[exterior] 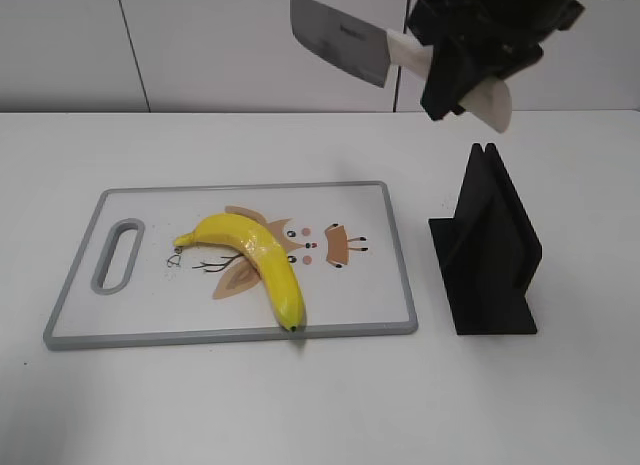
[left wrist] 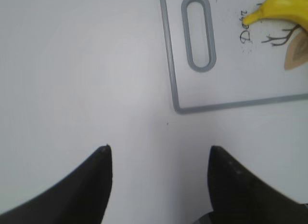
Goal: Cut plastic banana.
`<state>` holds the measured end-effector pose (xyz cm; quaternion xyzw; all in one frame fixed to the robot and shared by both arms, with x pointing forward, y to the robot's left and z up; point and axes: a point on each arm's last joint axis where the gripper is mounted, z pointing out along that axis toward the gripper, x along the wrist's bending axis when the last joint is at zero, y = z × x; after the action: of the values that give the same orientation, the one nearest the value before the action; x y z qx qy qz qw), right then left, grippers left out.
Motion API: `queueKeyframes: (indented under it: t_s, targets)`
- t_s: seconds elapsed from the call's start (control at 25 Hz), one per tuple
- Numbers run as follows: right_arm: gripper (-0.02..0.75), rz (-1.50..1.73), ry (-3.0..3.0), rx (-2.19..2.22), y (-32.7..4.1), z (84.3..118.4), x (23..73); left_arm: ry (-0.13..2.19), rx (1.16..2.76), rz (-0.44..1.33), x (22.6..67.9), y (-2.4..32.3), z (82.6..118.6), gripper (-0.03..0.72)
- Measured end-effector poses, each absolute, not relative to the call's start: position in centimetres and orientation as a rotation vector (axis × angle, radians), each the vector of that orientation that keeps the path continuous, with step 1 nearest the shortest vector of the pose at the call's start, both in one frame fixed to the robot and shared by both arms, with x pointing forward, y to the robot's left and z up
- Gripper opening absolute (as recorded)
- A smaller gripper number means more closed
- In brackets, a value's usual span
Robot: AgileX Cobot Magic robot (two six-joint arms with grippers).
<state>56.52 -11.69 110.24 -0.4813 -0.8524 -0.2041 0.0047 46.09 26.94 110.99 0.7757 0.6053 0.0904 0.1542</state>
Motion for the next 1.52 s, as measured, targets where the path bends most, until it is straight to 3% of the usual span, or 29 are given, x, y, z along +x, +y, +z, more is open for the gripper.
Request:
queueKeyframes:
  t_s: [0.44,0.84,1.16,1.52]
  targets:
    - [0.168,-0.754,-2.436,-1.961,-16.5,108.4,48.6,1.625,2.099,0.474,32.6,28.5,108.9,0.587]
    - [0.168,-0.631,-2.357,-2.183,-18.6,105.8,46.7,1.454,1.892,0.731,24.0,29.5,105.7,0.587]
    - [0.167,-0.646,-2.35,-2.226,-18.8,105.8,46.9,1.362,1.765,0.855,23.0,29.7,104.7,0.556]
    - [0.167,-0.552,-2.343,-2.226,-18.3,104.2,47.8,1.358,1.741,0.877,23.3,29.7,104.7,0.552]
